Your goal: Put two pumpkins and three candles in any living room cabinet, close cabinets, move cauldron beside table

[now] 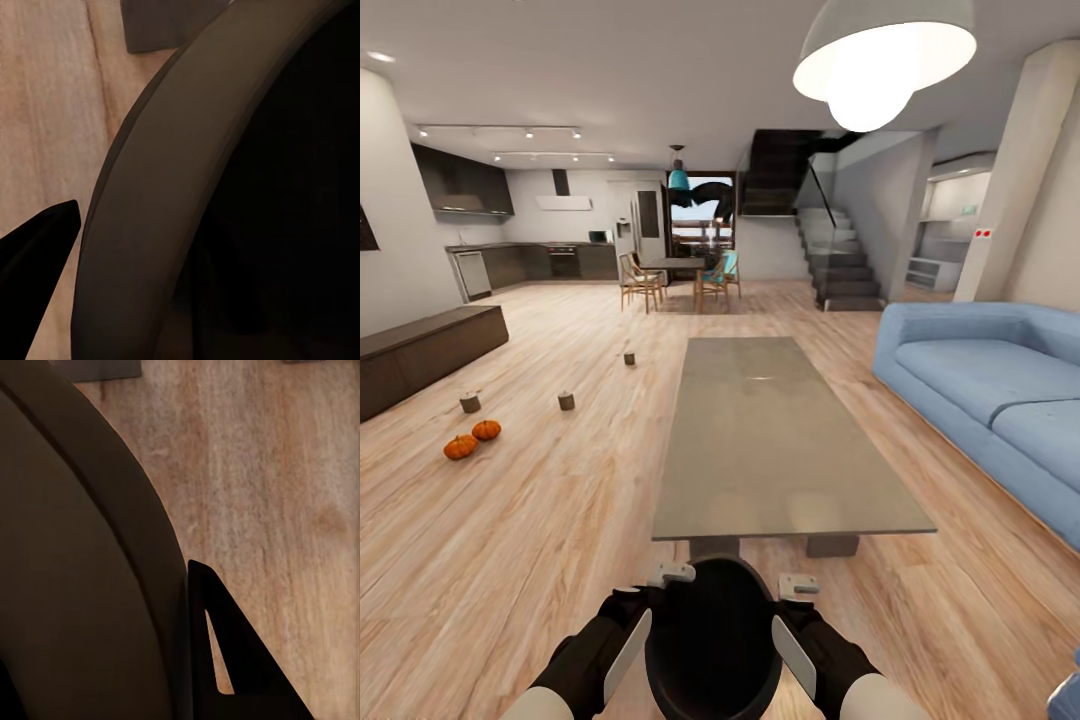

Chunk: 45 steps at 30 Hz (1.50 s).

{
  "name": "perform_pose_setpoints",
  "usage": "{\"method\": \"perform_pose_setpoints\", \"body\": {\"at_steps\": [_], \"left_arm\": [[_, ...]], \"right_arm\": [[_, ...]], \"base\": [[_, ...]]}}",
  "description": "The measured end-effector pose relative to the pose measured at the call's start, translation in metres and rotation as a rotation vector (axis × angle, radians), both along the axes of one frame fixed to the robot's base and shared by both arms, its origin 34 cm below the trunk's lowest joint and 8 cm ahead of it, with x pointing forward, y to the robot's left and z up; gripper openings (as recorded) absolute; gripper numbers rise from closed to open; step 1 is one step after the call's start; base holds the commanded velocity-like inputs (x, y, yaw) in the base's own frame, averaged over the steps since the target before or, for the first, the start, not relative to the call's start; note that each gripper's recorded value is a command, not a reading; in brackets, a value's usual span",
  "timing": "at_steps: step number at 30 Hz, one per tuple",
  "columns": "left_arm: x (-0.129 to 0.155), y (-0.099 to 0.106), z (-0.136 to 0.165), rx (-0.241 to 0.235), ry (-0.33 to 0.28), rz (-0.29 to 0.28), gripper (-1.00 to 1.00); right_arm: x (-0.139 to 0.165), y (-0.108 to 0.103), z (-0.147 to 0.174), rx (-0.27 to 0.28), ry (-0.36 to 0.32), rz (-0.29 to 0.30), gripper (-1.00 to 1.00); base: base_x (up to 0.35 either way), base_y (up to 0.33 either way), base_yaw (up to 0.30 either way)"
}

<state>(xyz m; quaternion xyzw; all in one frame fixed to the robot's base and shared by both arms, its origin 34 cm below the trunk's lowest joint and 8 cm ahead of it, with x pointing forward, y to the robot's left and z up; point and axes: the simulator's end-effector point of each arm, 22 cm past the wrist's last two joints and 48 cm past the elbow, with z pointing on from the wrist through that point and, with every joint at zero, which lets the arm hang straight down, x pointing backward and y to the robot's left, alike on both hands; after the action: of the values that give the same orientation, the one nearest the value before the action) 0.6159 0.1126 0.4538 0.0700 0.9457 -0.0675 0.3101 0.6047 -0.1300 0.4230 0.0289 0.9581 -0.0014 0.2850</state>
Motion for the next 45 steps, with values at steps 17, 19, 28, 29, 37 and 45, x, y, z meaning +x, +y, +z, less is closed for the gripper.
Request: {"method": "perform_pose_setpoints", "body": {"at_steps": [17,19,28,29,37,45], "left_arm": [[0.000,0.000,0.000,0.000,0.000,0.000,-1.00],[0.000,0.000,0.000,0.001,0.000,-0.001,-1.00],[-0.002,0.000,-0.007,0.000,0.001,0.000,-1.00],[-0.002,0.000,-0.009,0.000,0.001,0.000,-1.00],[-0.006,0.000,-0.026,0.000,0.000,0.000,-1.00],[-0.008,0.000,-0.031,0.002,-0.002,0.001,-1.00]], "right_arm": [[0.000,0.000,0.000,0.001,0.000,-0.001,-1.00],[0.000,0.000,0.000,0.001,0.000,-0.001,-1.00],[-0.002,0.000,-0.007,0.001,0.001,-0.001,-1.00],[-0.002,0.000,-0.009,0.001,0.001,0.000,-1.00],[-0.006,0.000,-0.026,0.000,0.000,0.001,-1.00],[-0.007,0.000,-0.031,-0.002,0.001,0.005,-1.00]], "base": [[0.015,-0.002,0.001],[0.000,0.000,0.000],[0.000,0.000,0.000],[0.000,0.000,0.000],[0.000,0.000,0.000],[0.000,0.000,0.000]]}}
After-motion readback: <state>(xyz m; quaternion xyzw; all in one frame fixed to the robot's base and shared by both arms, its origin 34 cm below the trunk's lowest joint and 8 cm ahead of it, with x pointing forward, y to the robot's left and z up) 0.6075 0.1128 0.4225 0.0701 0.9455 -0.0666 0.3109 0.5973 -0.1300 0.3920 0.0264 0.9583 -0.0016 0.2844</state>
